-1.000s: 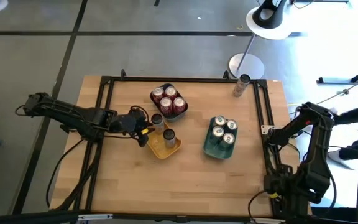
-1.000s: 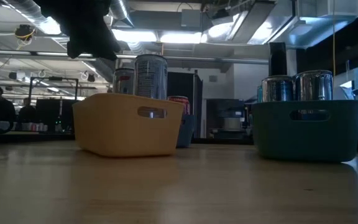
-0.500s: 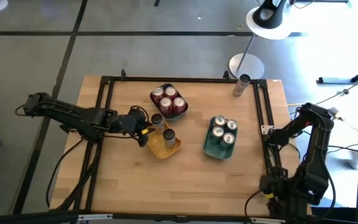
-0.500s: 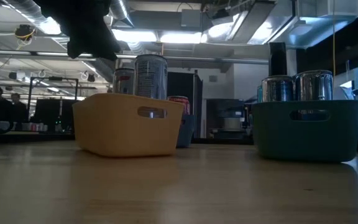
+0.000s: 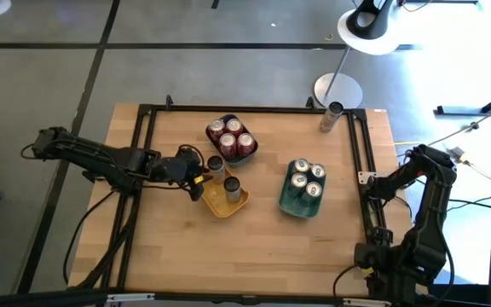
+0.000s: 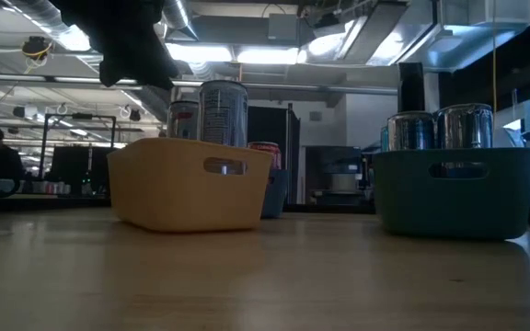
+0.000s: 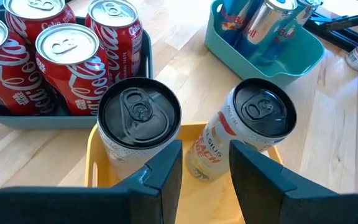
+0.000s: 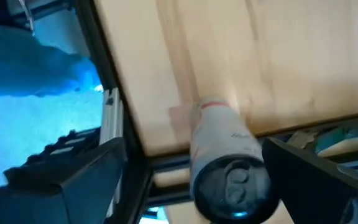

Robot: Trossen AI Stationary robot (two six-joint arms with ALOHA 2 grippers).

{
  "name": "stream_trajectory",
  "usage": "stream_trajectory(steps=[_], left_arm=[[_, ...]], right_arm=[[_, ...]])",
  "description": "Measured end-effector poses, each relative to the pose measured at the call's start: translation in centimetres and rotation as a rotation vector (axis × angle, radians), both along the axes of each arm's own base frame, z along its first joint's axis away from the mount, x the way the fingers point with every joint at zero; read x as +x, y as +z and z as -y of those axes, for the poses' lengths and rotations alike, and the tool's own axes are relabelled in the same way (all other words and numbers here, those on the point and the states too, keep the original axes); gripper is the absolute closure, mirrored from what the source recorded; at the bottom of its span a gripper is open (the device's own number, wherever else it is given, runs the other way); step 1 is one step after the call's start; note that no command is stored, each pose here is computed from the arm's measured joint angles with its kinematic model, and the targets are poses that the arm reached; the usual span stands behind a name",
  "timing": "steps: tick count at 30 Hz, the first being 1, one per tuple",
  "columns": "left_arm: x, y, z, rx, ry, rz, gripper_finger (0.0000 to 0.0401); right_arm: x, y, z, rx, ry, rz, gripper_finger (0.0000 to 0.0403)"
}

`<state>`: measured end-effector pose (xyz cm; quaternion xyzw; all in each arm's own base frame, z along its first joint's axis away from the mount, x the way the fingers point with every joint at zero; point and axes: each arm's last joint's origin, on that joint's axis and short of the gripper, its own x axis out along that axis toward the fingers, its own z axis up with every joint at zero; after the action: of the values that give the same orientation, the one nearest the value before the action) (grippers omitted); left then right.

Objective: Sort soda cans
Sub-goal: Put the white and pink soda can into the yellow bin

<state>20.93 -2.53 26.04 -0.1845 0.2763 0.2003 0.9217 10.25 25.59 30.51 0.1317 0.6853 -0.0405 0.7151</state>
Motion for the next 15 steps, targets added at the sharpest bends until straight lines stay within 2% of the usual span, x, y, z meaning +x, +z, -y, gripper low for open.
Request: stream_trajectory(steps=[4, 7, 15], left_arm=[[0.0, 0.0, 0.0, 0.000, 0.000, -0.001, 0.0278], [0.0, 0.0, 0.0, 0.000, 0.000, -0.001, 0.0278], [0.0, 0.0, 0.0, 0.003, -0.003, -0.002, 0.0278]], right_arm=[[0.1, -0.3, 0.2, -0.033, -0.003, 0.033, 0.0022], [-0.2, -1.1, 0.6, -0.074, -0.003, -0.029, 0.0022], [-0.8, -2.8, 0.9, -0.091, 0.002, -0.157, 0.0022]])
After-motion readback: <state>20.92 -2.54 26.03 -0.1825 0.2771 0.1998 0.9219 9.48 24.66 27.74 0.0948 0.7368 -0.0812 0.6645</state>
